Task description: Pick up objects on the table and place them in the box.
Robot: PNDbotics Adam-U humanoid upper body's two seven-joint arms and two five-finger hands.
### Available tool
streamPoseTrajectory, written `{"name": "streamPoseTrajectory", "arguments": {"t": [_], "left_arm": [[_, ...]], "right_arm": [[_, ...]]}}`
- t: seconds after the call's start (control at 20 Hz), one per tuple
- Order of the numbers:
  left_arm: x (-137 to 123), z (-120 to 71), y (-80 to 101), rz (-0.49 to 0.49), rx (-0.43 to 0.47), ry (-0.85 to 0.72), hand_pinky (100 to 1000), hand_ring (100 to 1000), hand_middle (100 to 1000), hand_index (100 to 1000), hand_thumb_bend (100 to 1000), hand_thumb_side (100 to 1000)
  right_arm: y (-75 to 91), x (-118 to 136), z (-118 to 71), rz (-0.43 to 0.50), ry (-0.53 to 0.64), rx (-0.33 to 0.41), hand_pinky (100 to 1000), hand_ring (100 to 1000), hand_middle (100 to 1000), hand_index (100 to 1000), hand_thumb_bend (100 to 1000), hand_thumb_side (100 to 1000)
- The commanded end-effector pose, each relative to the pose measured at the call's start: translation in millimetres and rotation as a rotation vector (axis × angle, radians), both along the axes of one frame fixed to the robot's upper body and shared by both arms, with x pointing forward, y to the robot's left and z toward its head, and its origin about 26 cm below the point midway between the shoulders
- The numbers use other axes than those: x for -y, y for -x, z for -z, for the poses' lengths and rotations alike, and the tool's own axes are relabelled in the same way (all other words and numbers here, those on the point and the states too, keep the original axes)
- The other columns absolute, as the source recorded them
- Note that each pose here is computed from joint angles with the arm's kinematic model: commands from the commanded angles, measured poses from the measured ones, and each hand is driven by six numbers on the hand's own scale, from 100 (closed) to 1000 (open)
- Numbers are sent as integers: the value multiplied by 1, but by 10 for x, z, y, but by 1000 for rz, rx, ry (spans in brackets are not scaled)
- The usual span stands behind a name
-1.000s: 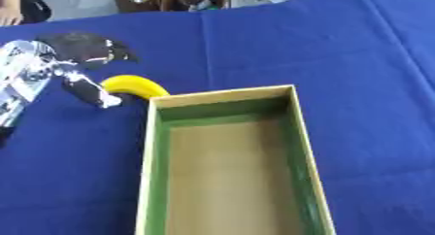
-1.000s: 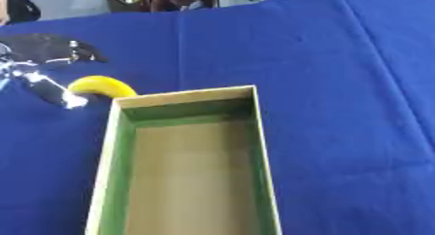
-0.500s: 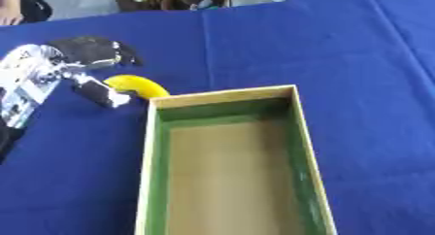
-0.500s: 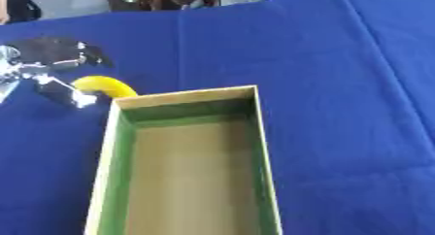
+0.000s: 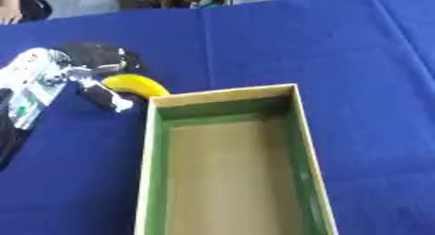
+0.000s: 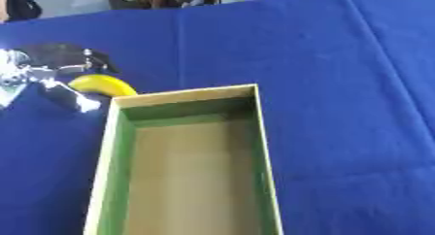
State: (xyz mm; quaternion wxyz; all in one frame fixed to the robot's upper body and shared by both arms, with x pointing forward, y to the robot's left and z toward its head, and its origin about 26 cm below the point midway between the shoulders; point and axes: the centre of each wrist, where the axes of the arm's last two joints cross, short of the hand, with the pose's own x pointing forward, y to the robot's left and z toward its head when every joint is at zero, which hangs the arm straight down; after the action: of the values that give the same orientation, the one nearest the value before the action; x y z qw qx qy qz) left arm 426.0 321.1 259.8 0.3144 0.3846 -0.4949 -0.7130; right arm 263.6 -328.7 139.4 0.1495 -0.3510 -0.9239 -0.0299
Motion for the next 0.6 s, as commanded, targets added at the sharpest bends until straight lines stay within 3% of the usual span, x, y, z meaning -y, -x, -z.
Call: {"name": "streamPoseTrajectory", "arguments": {"t": [0.05, 0.6], "left_arm": [[-49, -141, -5, -20, 44, 3, 608, 744, 779, 906, 257, 473], [-94, -108, -48, -40, 98, 38, 552, 690, 692, 815, 134, 457]], "right_arm": [[10, -9, -72, -34, -25, 108, 722, 747, 629, 736, 100, 604], [11, -20, -58, -30, -34, 101, 723, 747, 628, 736, 100, 598]]}}
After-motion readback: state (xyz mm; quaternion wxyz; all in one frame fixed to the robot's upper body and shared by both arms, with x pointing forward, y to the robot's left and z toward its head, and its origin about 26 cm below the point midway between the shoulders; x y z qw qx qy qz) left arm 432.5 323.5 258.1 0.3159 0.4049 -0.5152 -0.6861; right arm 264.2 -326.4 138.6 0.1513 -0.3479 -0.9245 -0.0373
